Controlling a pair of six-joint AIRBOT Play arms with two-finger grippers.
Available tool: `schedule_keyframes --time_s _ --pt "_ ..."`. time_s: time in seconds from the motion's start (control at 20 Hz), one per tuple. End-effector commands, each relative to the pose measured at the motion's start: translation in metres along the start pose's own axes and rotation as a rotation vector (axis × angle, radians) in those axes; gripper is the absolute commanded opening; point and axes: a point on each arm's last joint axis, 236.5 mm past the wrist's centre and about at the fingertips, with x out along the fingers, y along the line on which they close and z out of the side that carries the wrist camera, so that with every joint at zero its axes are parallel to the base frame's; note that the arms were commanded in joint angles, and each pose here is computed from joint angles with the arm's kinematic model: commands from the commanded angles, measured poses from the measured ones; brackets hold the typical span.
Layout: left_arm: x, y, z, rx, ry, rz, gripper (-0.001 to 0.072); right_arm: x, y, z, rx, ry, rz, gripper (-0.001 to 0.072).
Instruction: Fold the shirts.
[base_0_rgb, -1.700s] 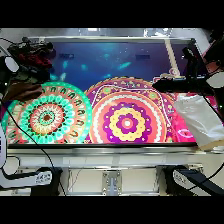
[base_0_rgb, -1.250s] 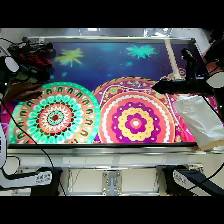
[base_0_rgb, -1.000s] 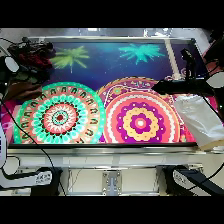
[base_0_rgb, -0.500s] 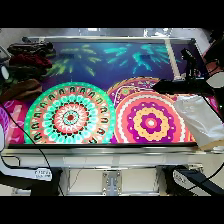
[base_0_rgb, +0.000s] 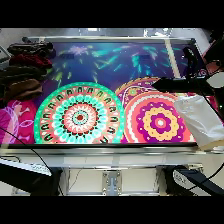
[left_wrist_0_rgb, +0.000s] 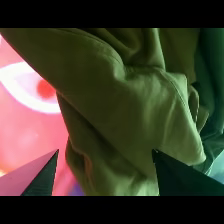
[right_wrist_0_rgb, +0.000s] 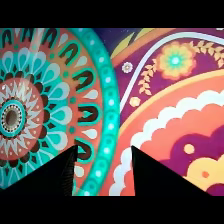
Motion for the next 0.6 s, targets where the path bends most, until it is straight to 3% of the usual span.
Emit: schedule_keyframes --time_s 0.0,0.3,0.35,0.4,0.45,0.55 --pt "0.022 -0.004 0.012 -0.101 -0.03 -0.093 0.0713 0.0 0.002 0.006 0.046 -0.025 0.01 0.039" --pt "0.056 -0.017 0.012 -0.167 -0.022 -0.222 0.0682 0.0 0.009 0.008 0.066 -0.033 0.036 0.0389" --pt "0.056 -0.023 0.013 -0.13 -0.028 -0.251 0.051 0.0 0.008 0.008 0.077 -0.033 0.036 0.0389" --pt "0.054 -0.029 0.017 -0.091 -0.045 -0.274 0.0224 0.0 0.008 0.009 0.083 -0.034 0.036 0.0389" --pt "0.052 -0.035 0.019 -0.05 -0.055 -0.296 0.002 0.0 0.008 0.009 0.083 -0.036 0.035 0.0389" --pt "0.042 -0.056 0.012 -0.004 -0.017 -0.362 0.001 0.0 0.008 0.01 0.083 -0.039 0.034 0.0389"
